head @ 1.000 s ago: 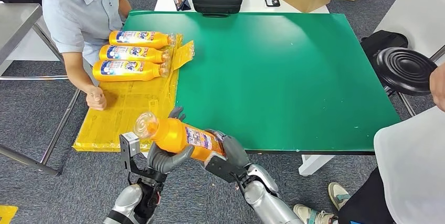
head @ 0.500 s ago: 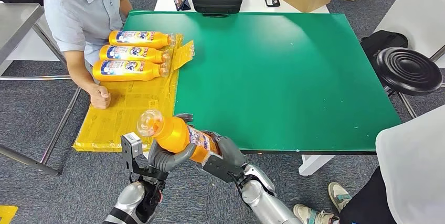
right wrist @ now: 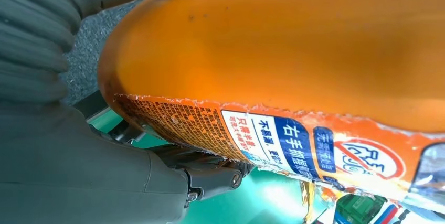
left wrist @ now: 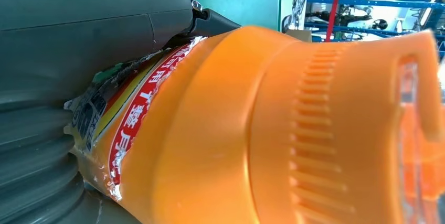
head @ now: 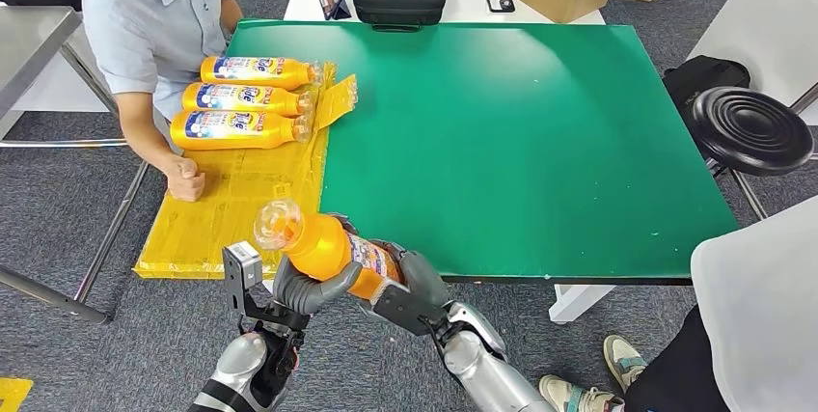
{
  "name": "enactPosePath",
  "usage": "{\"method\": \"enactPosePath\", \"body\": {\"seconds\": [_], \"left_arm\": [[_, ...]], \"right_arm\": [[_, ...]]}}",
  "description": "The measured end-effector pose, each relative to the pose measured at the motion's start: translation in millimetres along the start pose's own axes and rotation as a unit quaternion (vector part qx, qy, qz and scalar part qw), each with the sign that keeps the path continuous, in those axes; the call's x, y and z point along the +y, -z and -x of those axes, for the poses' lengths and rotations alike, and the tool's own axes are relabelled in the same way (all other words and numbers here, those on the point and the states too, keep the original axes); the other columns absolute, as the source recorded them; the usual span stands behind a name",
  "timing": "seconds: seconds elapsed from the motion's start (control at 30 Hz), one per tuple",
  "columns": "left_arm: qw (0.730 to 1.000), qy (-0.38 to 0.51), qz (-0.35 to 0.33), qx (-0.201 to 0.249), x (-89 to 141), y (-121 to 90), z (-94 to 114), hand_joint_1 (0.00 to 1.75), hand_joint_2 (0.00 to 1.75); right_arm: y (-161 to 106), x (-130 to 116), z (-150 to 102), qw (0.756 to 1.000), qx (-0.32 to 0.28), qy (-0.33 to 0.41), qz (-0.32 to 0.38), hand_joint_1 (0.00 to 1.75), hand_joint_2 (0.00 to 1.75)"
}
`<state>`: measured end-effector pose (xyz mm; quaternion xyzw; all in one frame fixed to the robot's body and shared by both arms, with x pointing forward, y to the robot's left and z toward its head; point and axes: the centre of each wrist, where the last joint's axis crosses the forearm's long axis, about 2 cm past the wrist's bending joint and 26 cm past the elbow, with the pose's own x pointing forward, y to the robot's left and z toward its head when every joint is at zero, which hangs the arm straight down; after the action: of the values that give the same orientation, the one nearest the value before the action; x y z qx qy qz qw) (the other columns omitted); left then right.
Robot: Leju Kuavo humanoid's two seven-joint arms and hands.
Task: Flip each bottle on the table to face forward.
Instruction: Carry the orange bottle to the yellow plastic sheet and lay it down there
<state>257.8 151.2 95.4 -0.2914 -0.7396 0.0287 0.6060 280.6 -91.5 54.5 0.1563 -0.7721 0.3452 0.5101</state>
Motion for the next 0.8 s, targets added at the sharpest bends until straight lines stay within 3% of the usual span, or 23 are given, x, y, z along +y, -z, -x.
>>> {"method": "enactPosePath", "body": {"seconds": [0.07, 0.1, 0.17, 0.23, 0.3, 0.63, 0.8], "left_arm": [[1.000, 0.001, 0.000, -0.001, -0.2, 0.2, 0.0, 1.75, 1.75], [1.000, 0.000, 0.000, -0.003, -0.3, 0.3, -0.1, 1.75, 1.75], [1.000, -0.004, 0.002, -0.005, -0.4, 0.7, -0.3, 1.75, 1.75], [1.000, -0.014, 0.006, -0.007, -0.4, 1.2, -0.7, 1.75, 1.75], [0.999, -0.029, 0.012, -0.006, 0.1, 1.9, -1.1, 1.75, 1.75], [0.995, -0.088, -0.034, 0.008, 24.5, 26.8, -9.2, 1.75, 1.75], [0.995, -0.032, -0.090, -0.004, 37.5, 35.9, -15.4, 1.75, 1.75]], "right_arm": [[1.1, 0.3, -1.6, 1.000, -0.004, 0.010, -0.001, 1.69, 1.75], [1.8, 0.4, -2.6, 1.000, -0.006, 0.015, -0.002, 1.58, 1.75], [2.5, 0.5, -4.3, 1.000, -0.010, 0.025, -0.003, 0.78, 1.75], [2.8, 0.5, -6.1, 0.999, -0.015, 0.032, -0.006, 0.07, 0.87], [3.6, 1.0, -8.5, 0.999, -0.021, 0.037, -0.011, 0.00, 0.00], [9.5, 3.5, -23.0, 0.998, -0.065, 0.004, -0.020, 0.00, 0.00], [12.3, 4.0, -27.6, 0.997, -0.077, -0.026, 0.006, 0.00, 0.00]]}}
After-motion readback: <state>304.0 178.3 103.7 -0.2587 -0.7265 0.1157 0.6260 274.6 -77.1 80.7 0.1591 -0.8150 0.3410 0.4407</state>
